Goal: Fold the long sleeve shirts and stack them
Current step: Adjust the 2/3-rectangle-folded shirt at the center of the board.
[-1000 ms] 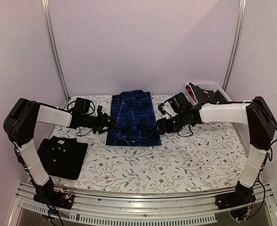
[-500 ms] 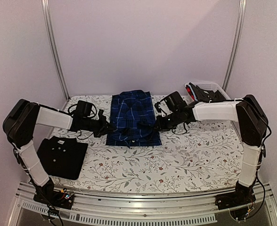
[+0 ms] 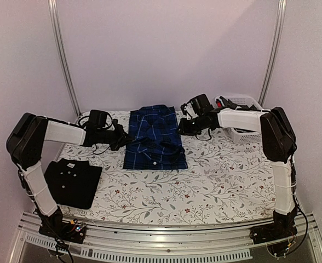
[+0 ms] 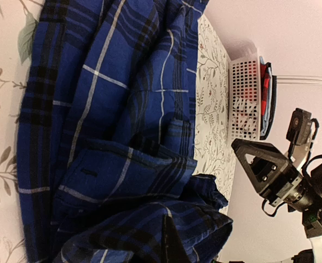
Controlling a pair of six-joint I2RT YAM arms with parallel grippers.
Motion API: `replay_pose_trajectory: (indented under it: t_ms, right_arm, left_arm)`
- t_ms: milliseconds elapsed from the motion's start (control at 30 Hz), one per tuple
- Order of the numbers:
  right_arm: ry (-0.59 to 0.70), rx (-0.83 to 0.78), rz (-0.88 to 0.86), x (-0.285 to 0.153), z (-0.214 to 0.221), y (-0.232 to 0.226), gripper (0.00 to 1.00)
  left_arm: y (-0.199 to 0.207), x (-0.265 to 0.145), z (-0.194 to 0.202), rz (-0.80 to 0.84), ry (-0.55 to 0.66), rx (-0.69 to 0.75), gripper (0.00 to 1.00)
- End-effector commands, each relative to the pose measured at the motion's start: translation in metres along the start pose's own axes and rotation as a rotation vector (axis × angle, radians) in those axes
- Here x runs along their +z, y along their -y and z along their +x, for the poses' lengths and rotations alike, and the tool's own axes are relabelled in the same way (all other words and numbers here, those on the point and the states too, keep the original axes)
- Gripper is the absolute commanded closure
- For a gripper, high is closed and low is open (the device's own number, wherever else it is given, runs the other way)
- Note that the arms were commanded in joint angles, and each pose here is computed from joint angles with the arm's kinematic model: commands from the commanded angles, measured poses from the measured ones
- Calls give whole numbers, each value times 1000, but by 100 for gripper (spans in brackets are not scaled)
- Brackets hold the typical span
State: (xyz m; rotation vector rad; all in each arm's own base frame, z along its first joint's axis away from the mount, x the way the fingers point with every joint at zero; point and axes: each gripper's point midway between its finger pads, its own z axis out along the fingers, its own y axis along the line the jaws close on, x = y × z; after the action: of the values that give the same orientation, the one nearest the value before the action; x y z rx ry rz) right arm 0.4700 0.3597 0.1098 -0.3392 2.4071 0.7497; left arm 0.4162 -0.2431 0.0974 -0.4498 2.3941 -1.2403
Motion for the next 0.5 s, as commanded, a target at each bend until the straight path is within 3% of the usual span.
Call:
replay_pose_trajectory:
  t_ms: [0,67,200,467]
  right_arm:
    - [-40,-30,42,-4,10,12,67]
    - [-28,-44,50,-19,11,10,55]
    - [-12,-57,34,-48,26,3,41]
    - [-60,-145,38,-69,83,-21,41]
  left_arm:
    - [-6,13,-16,8,26,-47,100]
    - [-9,16,-14,10,21,-56,100]
    - [-10,17,-14,13,19,-61,100]
    - [-8,14,-15,16,17,-55,100]
